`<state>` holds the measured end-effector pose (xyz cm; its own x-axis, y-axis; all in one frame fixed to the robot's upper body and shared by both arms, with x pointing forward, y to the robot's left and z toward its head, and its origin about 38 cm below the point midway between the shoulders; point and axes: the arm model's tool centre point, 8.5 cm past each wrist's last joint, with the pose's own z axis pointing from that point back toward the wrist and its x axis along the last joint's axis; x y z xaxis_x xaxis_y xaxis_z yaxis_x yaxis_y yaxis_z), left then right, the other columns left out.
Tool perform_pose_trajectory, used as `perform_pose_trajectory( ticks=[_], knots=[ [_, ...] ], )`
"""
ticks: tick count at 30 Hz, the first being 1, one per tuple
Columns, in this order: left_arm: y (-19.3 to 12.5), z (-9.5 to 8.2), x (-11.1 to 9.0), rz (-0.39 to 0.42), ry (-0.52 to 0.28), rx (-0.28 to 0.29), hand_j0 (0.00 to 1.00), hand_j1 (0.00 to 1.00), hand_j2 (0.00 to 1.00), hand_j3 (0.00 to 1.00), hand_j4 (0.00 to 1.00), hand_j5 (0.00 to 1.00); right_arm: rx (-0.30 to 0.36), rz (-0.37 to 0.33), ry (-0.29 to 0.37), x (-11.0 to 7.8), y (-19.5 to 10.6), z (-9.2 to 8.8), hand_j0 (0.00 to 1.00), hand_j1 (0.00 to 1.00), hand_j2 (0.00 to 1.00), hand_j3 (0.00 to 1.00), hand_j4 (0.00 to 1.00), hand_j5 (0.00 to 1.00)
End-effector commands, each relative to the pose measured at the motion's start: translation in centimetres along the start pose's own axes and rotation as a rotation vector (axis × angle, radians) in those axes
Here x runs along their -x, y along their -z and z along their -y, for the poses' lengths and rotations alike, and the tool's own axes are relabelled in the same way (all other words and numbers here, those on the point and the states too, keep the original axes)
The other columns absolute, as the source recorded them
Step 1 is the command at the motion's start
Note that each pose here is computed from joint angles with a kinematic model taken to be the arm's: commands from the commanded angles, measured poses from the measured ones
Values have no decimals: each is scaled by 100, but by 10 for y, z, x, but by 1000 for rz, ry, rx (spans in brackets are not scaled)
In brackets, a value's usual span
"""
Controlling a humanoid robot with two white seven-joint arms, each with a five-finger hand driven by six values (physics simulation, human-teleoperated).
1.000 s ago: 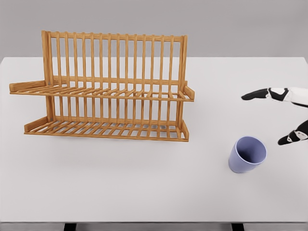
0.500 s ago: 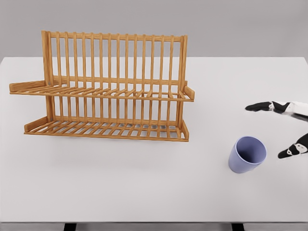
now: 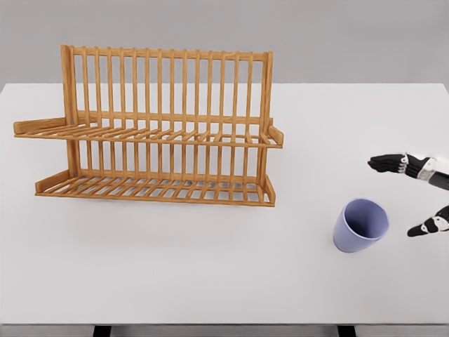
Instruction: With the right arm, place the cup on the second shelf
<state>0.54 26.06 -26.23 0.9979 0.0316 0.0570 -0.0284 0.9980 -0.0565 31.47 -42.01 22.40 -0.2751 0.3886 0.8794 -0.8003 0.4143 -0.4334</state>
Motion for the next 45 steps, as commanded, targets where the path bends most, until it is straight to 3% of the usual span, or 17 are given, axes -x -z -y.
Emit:
perform_pose_trajectory(
  ticks=[1,8,19,34,45],
  knots=[
    [0,0,0,1,0,0,100,100,100,100,100,100,27,1,19,2,-3,4,100,100,100,100,100,100],
    [0,0,0,1,0,0,100,100,100,100,100,100,71,-10,101,35,-2,-9,100,100,100,100,100,100],
    [0,0,0,1,0,0,100,100,100,100,100,100,88,32,127,43,12,-15,100,100,100,100,100,100],
    [0,0,0,-1,0,0,100,100,100,100,100,100,111,-38,181,70,-4,-27,100,100,100,100,100,100],
    [0,0,-1,1,-1,0,100,100,100,100,100,100,113,0,214,77,11,-39,100,100,100,100,100,100]
  ],
)
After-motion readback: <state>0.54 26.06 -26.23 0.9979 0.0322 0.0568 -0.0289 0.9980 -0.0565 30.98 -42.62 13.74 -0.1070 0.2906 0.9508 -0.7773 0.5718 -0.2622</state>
